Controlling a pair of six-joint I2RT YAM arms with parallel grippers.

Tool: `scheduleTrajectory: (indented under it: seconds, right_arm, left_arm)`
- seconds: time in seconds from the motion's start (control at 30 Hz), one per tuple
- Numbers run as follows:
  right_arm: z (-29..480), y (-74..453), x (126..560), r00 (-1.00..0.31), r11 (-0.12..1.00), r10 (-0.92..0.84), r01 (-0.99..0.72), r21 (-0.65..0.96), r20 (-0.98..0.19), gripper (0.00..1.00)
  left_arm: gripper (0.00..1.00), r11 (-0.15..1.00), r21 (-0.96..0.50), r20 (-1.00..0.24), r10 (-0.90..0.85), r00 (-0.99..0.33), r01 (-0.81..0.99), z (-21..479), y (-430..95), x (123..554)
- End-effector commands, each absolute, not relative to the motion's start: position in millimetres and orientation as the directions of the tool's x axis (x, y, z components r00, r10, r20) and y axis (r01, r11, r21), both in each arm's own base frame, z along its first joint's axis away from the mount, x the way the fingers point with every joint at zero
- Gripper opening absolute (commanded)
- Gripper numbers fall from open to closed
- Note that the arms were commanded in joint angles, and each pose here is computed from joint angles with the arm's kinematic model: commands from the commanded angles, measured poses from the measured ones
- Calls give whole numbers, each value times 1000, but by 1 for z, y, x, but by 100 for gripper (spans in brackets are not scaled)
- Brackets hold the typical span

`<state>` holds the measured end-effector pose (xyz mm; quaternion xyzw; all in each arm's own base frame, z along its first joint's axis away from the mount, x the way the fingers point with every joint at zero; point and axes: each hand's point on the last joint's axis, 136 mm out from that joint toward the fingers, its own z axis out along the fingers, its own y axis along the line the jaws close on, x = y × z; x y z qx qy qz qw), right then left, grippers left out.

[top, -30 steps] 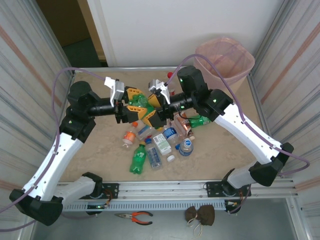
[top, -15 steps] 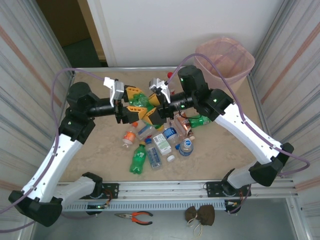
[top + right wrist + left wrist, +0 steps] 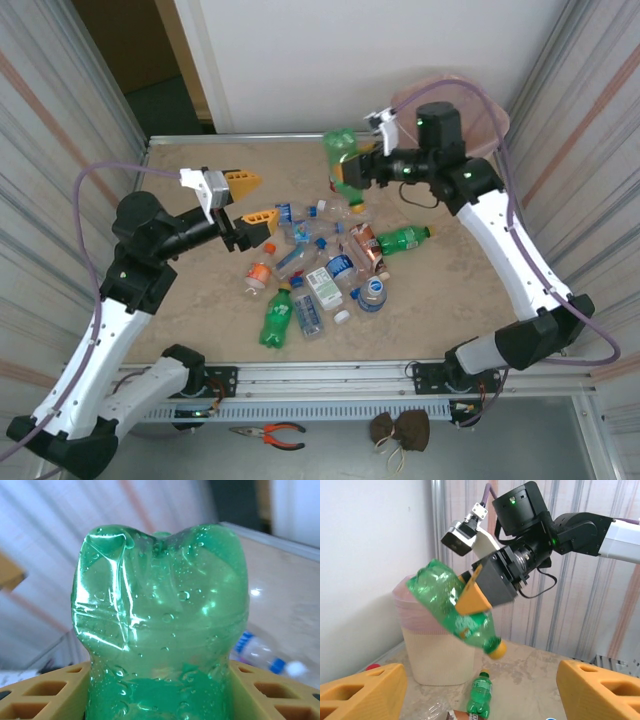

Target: Put the plastic bottles in the bin

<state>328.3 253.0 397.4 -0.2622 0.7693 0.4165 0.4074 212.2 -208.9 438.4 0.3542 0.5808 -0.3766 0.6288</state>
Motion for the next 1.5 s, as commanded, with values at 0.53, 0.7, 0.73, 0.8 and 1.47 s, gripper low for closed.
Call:
scheduleTrajectory:
  seconds: [0.53,0.7,0.73,0.8,1.47]
  right_arm:
    - [397,21,499,-425,752,612,53,657,-667,47]
    - [368,1,527,-395,639,754,257,725,-524,48]
    - [363,0,532,-381,610,780,287,738,-497,49]
    - [354,-1,540,-350,571,815,342,747,-462,51]
    - [220,15,595,-207,301,953,702,645,-219,57]
  left_arm:
    - [77,524,-49,-996,-89,-2,850,424,-205,228]
    - [77,532,-55,-996,-87,-10,845,419,-205,231]
    - [77,534,-58,-996,-87,-14,843,418,-205,232]
    - [77,538,-62,-996,-87,-17,840,416,-205,234]
    - [77,574,-113,-994,-74,-86,811,389,-203,246]
